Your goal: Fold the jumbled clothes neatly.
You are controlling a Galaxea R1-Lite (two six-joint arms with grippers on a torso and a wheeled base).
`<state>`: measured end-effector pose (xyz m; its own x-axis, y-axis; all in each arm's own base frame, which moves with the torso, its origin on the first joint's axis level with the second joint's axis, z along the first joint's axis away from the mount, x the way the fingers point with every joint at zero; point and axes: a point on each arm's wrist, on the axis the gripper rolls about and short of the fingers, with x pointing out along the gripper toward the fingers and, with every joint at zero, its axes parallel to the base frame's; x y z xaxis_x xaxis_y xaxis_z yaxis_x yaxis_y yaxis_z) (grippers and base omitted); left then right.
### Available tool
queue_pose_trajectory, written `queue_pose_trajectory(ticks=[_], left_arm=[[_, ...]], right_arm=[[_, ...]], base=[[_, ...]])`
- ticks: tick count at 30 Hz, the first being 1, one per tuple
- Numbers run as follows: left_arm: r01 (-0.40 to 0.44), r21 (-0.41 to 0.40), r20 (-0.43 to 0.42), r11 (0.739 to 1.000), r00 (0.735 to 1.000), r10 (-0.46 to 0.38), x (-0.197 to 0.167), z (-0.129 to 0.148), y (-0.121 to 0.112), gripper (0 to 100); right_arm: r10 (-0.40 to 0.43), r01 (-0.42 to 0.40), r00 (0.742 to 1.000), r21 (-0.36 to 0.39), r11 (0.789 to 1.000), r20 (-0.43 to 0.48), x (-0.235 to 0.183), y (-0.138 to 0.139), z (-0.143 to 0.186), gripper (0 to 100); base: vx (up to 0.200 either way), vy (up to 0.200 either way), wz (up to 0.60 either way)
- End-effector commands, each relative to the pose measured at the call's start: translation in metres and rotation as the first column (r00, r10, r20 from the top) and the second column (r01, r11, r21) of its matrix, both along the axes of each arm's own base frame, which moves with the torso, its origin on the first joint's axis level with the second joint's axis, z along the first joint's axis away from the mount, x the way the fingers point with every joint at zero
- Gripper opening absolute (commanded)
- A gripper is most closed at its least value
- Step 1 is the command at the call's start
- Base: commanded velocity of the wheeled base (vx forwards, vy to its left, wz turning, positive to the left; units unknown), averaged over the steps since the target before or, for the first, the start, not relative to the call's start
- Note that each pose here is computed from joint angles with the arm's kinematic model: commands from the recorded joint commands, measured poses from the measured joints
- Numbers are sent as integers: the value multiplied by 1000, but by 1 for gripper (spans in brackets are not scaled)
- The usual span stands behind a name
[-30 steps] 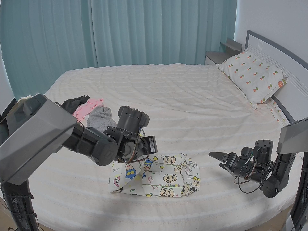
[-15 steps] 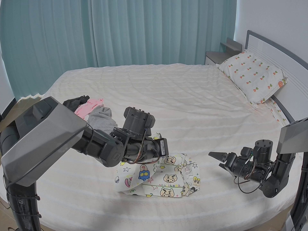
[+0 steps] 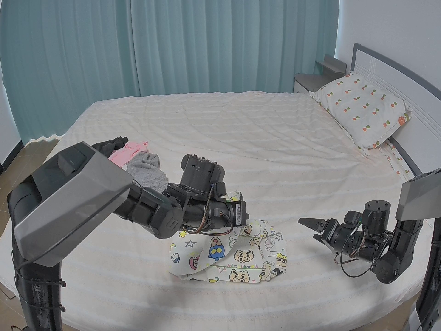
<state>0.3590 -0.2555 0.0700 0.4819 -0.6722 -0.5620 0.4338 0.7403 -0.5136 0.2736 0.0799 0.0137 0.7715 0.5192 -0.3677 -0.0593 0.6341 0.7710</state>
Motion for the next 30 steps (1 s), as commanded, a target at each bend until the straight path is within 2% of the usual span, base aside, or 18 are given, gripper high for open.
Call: queue_pose_trajectory(ticks=[1,5,11,12,23,25,28,30], left_arm=[[9,11,1,1000,1000,-9,11,-10,-10,0],[10,40,-36,999,999,-9,10,-10,-9,0],[14,46,-39,999,999,-13,10,-10,-9,0],[14,46,-39,999,999,-13,10,-10,-9,100],[-4,41,-52,999,999,6,10,-10,-9,100],[-22,41,-56,999,998,24,10,-10,-9,100],[-100,22,-87,995,991,101,10,-4,-4,100],[-140,17,-113,990,984,141,10,6,8,100]], right_arm=[[-1,1,1000,0,1000,-1,0,0,0,100],[-2,2,1000,0,1000,-1,1,0,-1,100],[-2,2,1000,-1,1000,-3,1,0,-1,100],[-2,2,1000,-1,1000,-3,1,0,-1,100],[1,-1,1000,0,1000,-4,1,0,-2,100],[1,-1,1000,-1,1000,-6,1,0,-2,100],[-1,1,1000,-3,1000,-12,1,0,-4,100],[1,-1,1000,-3,1000,-13,0,0,-4,100]], base=[[0,0,0],[0,0,0],[0,0,0],[0,0,0],[0,0,0],[0,0,0],[0,0,0],[0,0,0]])
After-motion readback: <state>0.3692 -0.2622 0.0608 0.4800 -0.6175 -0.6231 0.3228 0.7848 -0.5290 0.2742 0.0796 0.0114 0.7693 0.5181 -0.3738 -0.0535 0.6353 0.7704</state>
